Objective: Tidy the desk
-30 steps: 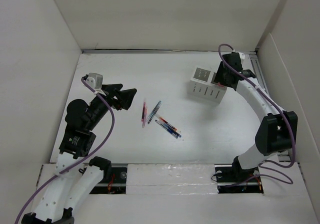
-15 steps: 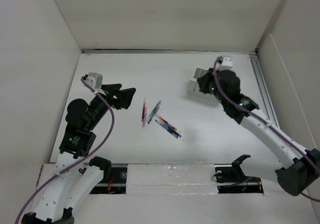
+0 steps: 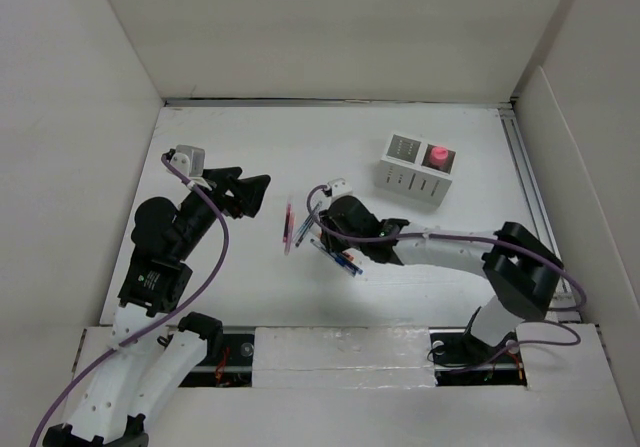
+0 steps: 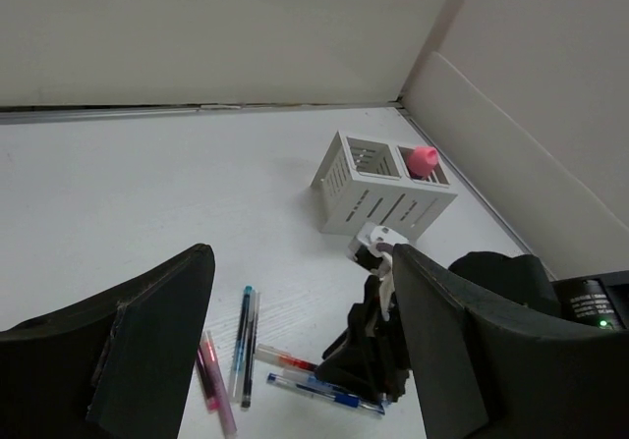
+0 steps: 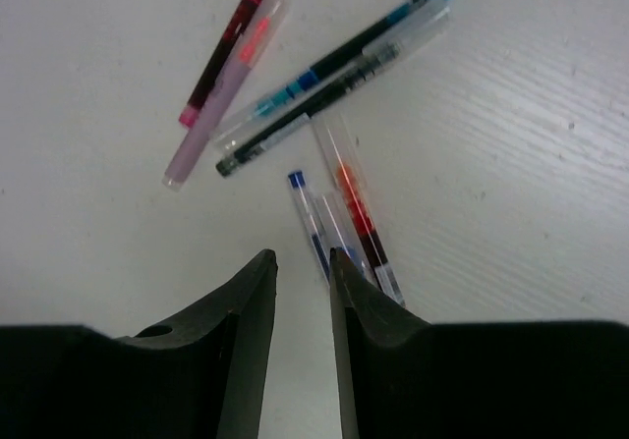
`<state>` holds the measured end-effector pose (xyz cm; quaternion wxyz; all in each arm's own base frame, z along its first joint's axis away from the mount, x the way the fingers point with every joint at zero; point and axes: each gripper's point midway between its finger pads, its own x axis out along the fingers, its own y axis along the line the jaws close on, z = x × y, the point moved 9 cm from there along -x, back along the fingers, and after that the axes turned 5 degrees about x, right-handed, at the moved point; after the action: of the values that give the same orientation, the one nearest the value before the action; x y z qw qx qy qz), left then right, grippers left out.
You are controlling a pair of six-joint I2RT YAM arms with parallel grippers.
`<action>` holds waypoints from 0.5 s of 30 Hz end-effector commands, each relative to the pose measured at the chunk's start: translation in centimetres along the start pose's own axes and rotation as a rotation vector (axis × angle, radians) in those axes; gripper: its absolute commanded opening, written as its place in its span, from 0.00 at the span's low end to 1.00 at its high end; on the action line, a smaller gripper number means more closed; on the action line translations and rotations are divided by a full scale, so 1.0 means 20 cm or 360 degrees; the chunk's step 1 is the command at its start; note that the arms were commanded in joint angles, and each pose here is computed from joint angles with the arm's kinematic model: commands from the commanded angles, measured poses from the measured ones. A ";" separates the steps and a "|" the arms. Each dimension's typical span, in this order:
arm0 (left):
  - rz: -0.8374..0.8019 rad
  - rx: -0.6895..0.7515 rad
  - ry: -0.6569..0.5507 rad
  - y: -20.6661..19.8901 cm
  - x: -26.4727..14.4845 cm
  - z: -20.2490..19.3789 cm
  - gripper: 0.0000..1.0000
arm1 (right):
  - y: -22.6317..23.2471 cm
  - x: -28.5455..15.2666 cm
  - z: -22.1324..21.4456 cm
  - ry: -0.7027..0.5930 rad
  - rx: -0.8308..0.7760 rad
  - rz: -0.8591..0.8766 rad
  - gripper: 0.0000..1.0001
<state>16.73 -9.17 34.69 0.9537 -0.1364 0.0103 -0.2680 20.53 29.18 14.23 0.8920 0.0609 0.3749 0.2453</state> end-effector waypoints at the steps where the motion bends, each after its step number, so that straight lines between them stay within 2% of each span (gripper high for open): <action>1: -0.0015 0.0040 -0.0082 -0.02 -0.01 0.06 0.68 | 0.09 0.08 0.17 -0.0204 -0.0037 0.0000 0.34; 6: -0.0003 0.0045 -0.0085 -0.01 -0.02 0.06 0.68 | 0.07 0.22 0.14 -0.0162 -0.0082 -0.0126 0.27; 8: -0.0016 0.0046 -0.0096 -0.02 -0.02 0.06 0.68 | 0.08 0.27 0.13 -0.0151 -0.0117 -0.0148 0.18; 9: -0.0019 0.0046 -0.0098 -0.02 -0.02 0.06 0.68 | 0.08 0.28 0.14 -0.0157 -0.0121 -0.0155 0.17; 12: -0.0015 0.0046 -0.0084 -0.02 -0.01 0.06 0.68 | 0.07 0.32 0.12 -0.0113 -0.0157 -0.0212 0.18; 13: -0.0016 0.0046 -0.0086 -0.02 -0.01 0.06 0.68 | 0.07 0.33 0.13 -0.0105 -0.0170 -0.0206 0.21; 14: -0.0018 0.0046 -0.0083 -0.02 -0.01 0.06 0.68 | 0.07 0.35 0.11 -0.0076 -0.0177 -0.0206 0.27; 15: -0.0019 0.0049 -0.0098 -0.02 -0.02 0.07 0.68 | 0.07 0.36 0.11 -0.0062 -0.0201 -0.0213 0.27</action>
<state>16.61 -9.05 34.80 0.9548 -0.1336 0.0054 -0.2656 24.74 32.98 10.12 0.9069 -0.0126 0.3694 0.2022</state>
